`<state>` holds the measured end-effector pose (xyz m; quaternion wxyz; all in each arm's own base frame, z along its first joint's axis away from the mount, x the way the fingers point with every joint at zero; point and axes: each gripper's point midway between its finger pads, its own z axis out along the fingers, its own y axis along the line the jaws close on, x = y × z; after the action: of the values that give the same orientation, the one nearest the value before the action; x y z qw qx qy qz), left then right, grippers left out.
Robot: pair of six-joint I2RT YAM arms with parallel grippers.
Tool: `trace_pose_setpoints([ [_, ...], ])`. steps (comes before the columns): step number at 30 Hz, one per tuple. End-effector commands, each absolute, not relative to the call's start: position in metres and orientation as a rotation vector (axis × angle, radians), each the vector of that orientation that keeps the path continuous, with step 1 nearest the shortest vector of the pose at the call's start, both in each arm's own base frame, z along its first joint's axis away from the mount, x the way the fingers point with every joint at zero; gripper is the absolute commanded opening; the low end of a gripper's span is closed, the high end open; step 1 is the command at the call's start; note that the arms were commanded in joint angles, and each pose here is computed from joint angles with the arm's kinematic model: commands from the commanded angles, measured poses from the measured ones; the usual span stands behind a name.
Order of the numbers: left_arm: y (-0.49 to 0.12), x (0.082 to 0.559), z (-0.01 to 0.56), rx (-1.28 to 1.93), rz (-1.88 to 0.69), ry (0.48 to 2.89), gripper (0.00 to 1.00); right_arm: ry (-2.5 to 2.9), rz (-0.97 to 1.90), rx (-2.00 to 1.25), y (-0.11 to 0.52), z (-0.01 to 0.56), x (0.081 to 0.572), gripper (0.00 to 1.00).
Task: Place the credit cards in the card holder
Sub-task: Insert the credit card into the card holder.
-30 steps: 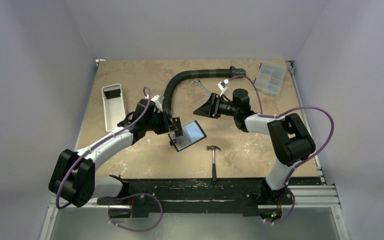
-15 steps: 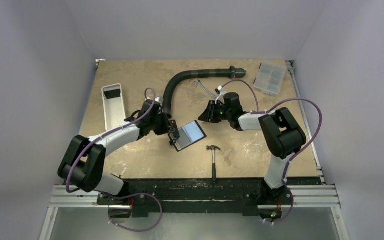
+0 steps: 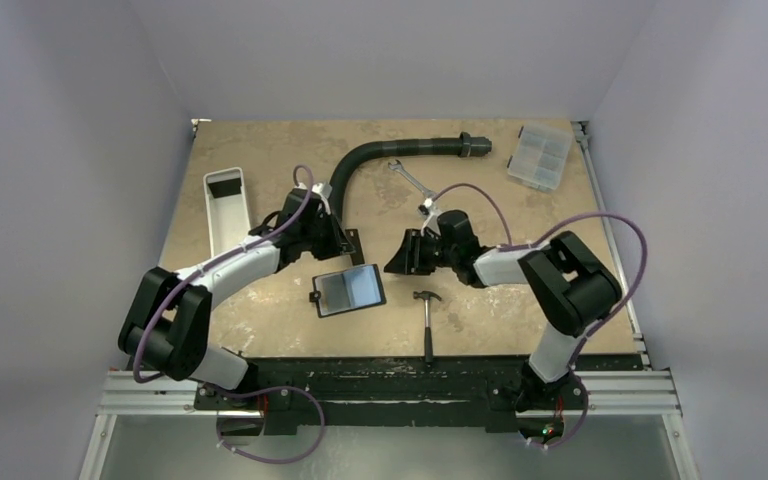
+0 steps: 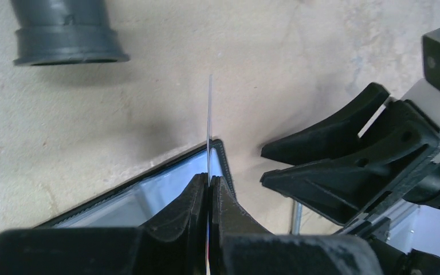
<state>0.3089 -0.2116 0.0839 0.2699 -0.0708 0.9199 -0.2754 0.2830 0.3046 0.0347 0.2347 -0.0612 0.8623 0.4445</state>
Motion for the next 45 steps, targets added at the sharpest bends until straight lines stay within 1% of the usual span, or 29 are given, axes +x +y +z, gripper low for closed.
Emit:
trace_pose_setpoints([
  [1, -0.234, 0.328, 0.140, -0.131, -0.993, 2.268, 0.00, 2.253, 1.054, -0.246, 0.288, 0.077, 0.310, 0.53],
  [2, -0.237, 0.328, 0.146, -0.138, -1.055, 2.226, 0.00, 2.227, 1.098, -0.271, 0.291, 0.086, 0.307, 0.57],
  [3, -0.237, 0.323, 0.145, -0.151, -1.107, 2.202, 0.00, 2.190, 1.177, -0.280, 0.294, 0.098, 0.303, 0.62],
  [4, -0.238, 0.321, 0.151, -0.160, -1.170, 2.154, 0.00, 2.151, 1.279, -0.273, 0.298, 0.109, 0.297, 0.65],
  [7, -0.240, 0.314, 0.179, -0.163, -1.343, 1.965, 0.00, 1.915, 1.661, -0.209, 0.307, 0.162, 0.279, 0.75],
  [8, -0.240, 0.311, 0.185, -0.160, -1.380, 1.930, 0.00, 1.847, 1.804, -0.162, 0.309, 0.183, 0.271, 0.77],
  [11, -0.245, 0.302, 0.194, -0.125, -1.453, 1.884, 0.00, 1.693, 2.019, -0.084, 0.311, 0.205, 0.270, 0.76],
  [14, -0.245, 0.293, 0.201, -0.123, -1.508, 1.838, 0.00, 1.635, 2.156, -0.026, 0.312, 0.202, 0.272, 0.68],
  [16, -0.246, 0.289, 0.201, -0.110, -1.523, 1.837, 0.00, 1.640, 2.135, -0.032, 0.313, 0.196, 0.274, 0.67],
  [23, -0.248, 0.276, 0.187, -0.092, -1.565, 1.885, 0.00, 1.613, 2.093, -0.069, 0.312, 0.210, 0.274, 0.65],
  [25, -0.249, 0.274, 0.189, -0.081, -1.586, 1.874, 0.00, 1.610, 2.088, -0.079, 0.312, 0.212, 0.272, 0.60],
  [29, -0.252, 0.269, 0.188, -0.047, -1.618, 1.884, 0.00, 1.591, 2.105, -0.105, 0.312, 0.218, 0.269, 0.41],
  [31, -0.253, 0.267, 0.185, -0.033, -1.625, 1.899, 0.00, 1.591, 2.100, -0.110, 0.311, 0.218, 0.269, 0.26],
  [34, -0.256, 0.266, 0.174, -0.019, -1.606, 1.963, 0.00, 1.608, 2.077, -0.131, 0.314, 0.214, 0.269, 0.00],
  [35, -0.254, 0.267, 0.162, -0.031, -1.560, 2.034, 0.00, 1.621, 2.056, -0.131, 0.315, 0.210, 0.270, 0.00],
  [36, -0.247, 0.271, 0.142, -0.077, -1.458, 2.141, 0.09, 1.660, 2.022, -0.126, 0.316, 0.201, 0.272, 0.00],
  [37, -0.230, 0.274, 0.109, -0.155, -1.245, 2.308, 0.26, 1.699, 1.984, -0.120, 0.317, 0.194, 0.273, 0.00],
  [38, -0.207, 0.274, 0.081, -0.221, -1.016, 2.439, 0.38, 1.766, 1.938, -0.109, 0.320, 0.181, 0.275, 0.00],
  [39, -0.189, 0.270, 0.063, -0.254, -0.868, 2.523, 0.41, 1.836, 1.890, -0.108, 0.323, 0.167, 0.274, 0.00],
  [40, -0.177, 0.266, 0.051, -0.274, -0.788, 2.572, 0.42, 1.902, 1.844, -0.120, 0.328, 0.155, 0.273, 0.00],
  [42, -0.169, 0.263, 0.040, -0.303, -0.747, 2.609, 0.42, 2.028, 1.755, -0.165, 0.337, 0.134, 0.269, 0.00],
  [45, -0.163, 0.264, 0.032, -0.325, -0.702, 2.610, 0.33, 2.119, 1.660, -0.210, 0.344, 0.119, 0.264, 0.00],
])
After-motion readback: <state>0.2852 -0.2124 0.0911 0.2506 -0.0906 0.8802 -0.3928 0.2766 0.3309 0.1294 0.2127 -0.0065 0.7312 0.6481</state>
